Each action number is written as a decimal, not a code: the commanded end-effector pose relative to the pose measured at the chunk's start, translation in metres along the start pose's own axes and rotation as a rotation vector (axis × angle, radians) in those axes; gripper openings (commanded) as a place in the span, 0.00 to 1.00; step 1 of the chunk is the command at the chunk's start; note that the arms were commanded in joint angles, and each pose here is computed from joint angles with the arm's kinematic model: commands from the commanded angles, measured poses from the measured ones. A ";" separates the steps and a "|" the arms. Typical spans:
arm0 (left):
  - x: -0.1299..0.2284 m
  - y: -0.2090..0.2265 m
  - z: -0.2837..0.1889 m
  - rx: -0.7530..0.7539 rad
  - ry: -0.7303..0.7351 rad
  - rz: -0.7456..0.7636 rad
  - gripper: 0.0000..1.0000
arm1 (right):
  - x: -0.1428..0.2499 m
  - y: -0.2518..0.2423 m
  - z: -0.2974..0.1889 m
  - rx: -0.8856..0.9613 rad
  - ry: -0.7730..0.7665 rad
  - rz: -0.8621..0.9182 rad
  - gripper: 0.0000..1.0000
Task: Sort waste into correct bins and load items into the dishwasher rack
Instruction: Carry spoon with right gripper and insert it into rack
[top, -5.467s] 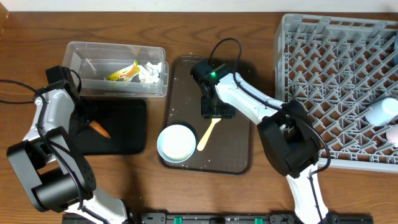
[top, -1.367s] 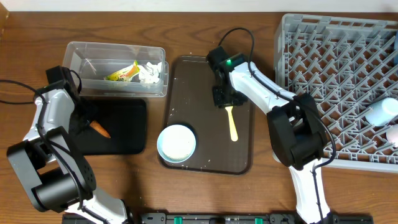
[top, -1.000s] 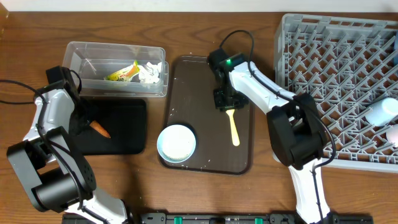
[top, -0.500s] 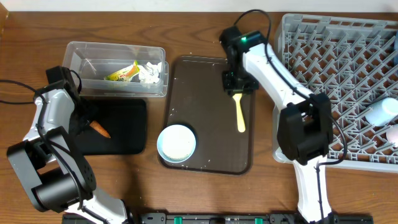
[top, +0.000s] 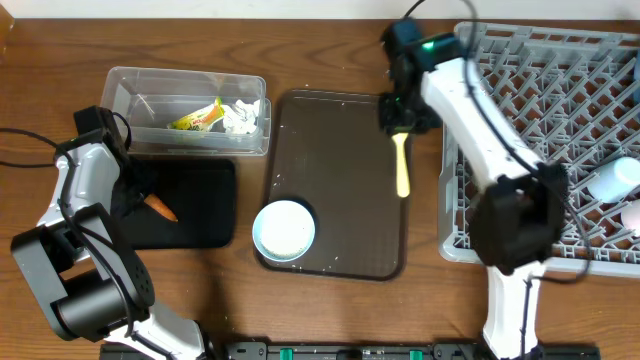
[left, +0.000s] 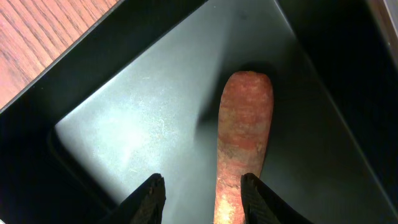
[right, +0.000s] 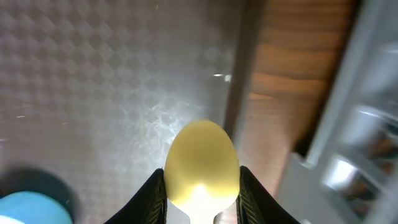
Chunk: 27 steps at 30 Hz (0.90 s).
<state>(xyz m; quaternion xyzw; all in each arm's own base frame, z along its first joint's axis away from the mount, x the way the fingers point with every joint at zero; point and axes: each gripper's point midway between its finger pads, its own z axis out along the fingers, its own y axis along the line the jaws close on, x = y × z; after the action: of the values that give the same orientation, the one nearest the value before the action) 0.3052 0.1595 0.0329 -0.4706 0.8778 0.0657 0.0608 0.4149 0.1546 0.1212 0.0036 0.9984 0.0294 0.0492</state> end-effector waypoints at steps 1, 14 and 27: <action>0.002 0.004 0.004 -0.020 0.007 -0.006 0.42 | -0.008 -0.020 -0.039 0.000 -0.082 0.025 0.26; 0.001 0.004 0.004 -0.019 0.007 -0.006 0.42 | 0.000 -0.121 -0.088 0.034 -0.112 0.146 0.25; 0.002 0.004 0.004 -0.020 0.007 -0.006 0.42 | 0.015 -0.136 -0.034 0.043 -0.021 0.124 0.25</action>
<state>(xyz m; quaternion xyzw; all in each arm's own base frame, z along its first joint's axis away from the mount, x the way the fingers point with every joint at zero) 0.3051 0.1594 0.0329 -0.4706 0.8778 0.0657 0.0606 0.4038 0.0138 0.1574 0.0833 0.9940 0.0104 0.0708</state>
